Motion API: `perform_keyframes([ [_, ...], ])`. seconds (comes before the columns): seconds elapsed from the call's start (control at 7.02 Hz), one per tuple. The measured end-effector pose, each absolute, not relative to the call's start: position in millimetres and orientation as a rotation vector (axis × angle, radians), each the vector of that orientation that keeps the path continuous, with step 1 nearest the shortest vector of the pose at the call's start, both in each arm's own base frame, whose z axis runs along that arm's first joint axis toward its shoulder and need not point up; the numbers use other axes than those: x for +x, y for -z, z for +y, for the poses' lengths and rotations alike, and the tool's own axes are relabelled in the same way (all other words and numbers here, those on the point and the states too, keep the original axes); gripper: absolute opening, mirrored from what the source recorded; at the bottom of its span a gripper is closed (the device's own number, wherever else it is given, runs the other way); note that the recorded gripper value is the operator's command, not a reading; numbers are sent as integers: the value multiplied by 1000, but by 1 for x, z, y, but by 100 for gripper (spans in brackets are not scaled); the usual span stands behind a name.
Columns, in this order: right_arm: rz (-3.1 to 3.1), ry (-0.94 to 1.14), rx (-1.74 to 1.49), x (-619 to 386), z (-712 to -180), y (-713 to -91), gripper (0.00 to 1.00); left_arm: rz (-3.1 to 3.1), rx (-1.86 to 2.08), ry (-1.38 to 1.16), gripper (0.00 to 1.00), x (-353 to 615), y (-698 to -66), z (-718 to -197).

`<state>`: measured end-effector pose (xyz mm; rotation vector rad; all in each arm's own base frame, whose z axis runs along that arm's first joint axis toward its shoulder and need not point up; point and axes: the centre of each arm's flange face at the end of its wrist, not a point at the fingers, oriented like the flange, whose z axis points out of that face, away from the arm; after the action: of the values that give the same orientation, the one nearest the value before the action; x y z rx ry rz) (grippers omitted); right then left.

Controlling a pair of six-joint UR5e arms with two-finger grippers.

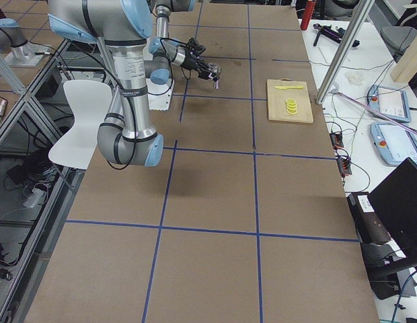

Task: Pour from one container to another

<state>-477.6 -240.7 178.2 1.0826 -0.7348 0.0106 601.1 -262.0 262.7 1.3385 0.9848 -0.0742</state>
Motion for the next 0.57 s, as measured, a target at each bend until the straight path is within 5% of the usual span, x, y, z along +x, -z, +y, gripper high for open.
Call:
perform_keyframes([
  [0.57, -623, 104, 1031, -486, -262, -149, 0, 1001, 1336, 71, 0, 604, -256, -262],
])
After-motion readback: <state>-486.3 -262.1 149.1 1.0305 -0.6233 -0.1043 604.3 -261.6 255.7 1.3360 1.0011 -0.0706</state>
